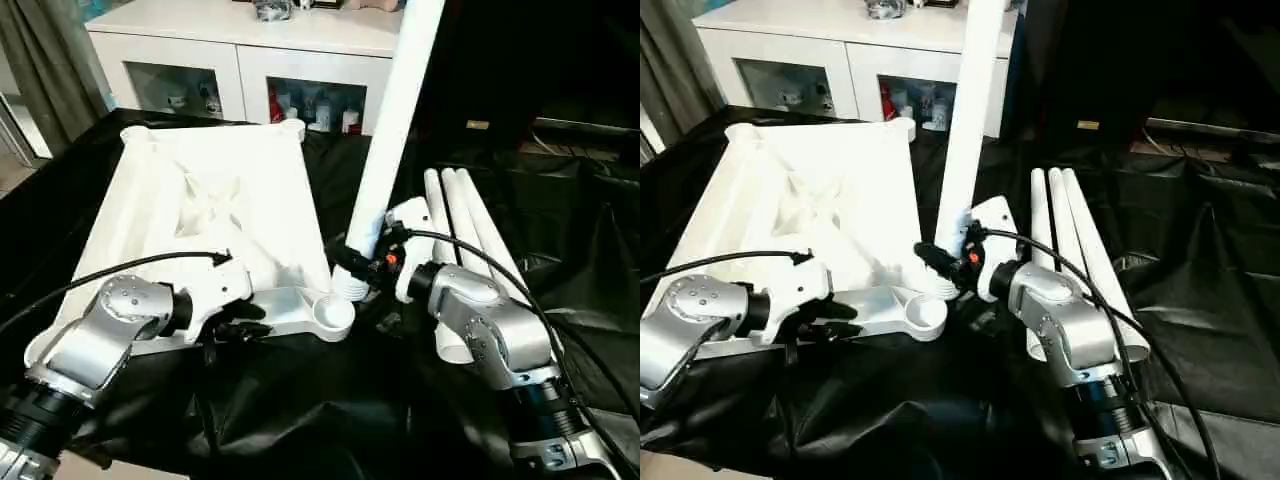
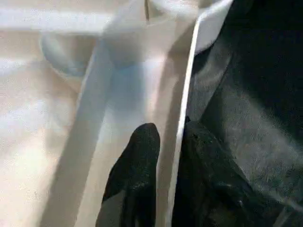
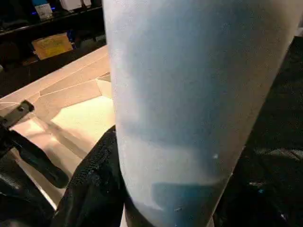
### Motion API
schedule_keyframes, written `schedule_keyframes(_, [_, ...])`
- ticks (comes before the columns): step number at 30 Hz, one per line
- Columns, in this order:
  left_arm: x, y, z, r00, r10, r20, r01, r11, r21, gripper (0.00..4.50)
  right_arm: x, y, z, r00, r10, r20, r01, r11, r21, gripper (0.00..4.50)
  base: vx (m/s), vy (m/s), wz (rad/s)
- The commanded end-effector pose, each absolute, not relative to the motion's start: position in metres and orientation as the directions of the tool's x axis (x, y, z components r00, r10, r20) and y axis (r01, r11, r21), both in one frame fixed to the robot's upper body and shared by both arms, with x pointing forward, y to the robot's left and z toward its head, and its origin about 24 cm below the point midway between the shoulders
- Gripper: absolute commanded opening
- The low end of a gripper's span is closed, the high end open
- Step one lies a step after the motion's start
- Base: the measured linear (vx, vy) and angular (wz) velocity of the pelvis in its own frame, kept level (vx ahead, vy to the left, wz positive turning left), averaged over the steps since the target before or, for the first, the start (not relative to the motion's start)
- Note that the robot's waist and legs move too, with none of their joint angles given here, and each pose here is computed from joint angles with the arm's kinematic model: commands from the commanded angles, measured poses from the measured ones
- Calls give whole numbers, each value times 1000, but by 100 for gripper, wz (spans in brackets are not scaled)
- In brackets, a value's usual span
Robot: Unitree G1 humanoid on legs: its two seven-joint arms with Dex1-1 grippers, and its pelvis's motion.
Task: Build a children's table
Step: Move to table
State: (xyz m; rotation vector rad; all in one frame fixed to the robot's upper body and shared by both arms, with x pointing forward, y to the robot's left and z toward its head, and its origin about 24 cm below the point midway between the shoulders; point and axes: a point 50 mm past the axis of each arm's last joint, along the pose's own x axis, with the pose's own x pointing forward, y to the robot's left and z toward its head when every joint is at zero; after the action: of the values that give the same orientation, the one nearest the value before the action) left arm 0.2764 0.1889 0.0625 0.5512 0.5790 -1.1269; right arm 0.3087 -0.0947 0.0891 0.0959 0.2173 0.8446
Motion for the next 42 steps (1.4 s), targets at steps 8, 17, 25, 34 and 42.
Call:
schedule_keyframes(8, [277,199,57,352,-619,-703,917,377,127,18,311,-92,97,636,761,-125,-746,648,153,191,0,0,0])
schedule_keyframes(17, [283,177,67,438,-670,-600,879,460,128,0,314,-96,99,639,759,-124,-743,651,156,191,0,0,0])
schedule_keyframes(25, [283,156,63,416,-735,-535,901,413,132,0,321,-88,98,603,784,-147,-771,620,147,191,0,0,0])
schedule_keyframes(34, [286,154,57,417,-750,-513,900,420,117,28,334,-79,98,599,787,-150,-776,616,136,191,0,0,0])
schedule_keyframes(42, [291,153,53,414,-754,-509,901,418,114,85,339,-76,99,597,790,-143,-780,612,127,191,0,0,0])
